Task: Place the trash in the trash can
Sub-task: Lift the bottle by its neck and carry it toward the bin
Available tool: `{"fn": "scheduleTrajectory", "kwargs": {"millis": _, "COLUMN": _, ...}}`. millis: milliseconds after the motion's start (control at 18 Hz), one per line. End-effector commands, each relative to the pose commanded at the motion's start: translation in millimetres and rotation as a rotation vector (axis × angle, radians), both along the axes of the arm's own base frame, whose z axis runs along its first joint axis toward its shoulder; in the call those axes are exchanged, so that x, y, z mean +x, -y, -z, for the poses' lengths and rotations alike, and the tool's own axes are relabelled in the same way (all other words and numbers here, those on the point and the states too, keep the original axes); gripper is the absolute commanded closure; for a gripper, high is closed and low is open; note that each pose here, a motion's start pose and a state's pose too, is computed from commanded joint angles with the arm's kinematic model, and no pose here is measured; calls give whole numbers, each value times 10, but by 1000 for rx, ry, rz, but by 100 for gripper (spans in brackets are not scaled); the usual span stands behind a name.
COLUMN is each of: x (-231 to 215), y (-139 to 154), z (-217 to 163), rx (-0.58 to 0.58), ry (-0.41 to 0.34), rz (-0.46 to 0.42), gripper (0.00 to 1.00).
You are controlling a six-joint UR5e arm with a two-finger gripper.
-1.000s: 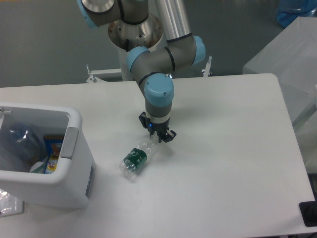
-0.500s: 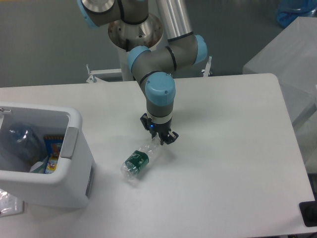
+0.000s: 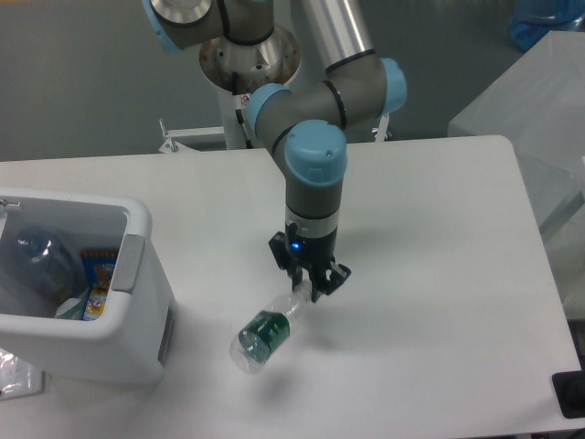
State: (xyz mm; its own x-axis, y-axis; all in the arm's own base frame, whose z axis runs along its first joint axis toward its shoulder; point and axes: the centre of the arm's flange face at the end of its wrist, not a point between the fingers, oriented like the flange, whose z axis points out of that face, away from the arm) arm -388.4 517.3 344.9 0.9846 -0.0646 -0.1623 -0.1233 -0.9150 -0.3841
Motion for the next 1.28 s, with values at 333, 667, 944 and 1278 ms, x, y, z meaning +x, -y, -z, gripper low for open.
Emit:
{"fn": "scheduleTrajectory", "kwargs": {"millis": 333, "x": -133, "y": -242, "z": -824, "rx": 217, "ry": 68, "rz": -169, "gripper": 64}}
{"fn": "scheduleTrajectory", "kwargs": {"millis": 667, "x": -25, "y": -269, "z": -1088, "rx": 273, "ry": 86, "rz": -185, "gripper": 73}}
{"fn": "scheduleTrajectory", "kwargs": {"millis": 944, "x": 157, "y": -240, "z": -1353, "rx": 311, "ry": 76, "rz": -167, "gripper": 69}}
{"fn": "scheduleTrajectory", "kwargs": {"millis": 1278, "x": 484, "y": -275, "z": -1533, "rx": 330, "ry": 72, "rz": -132, "gripper": 69}}
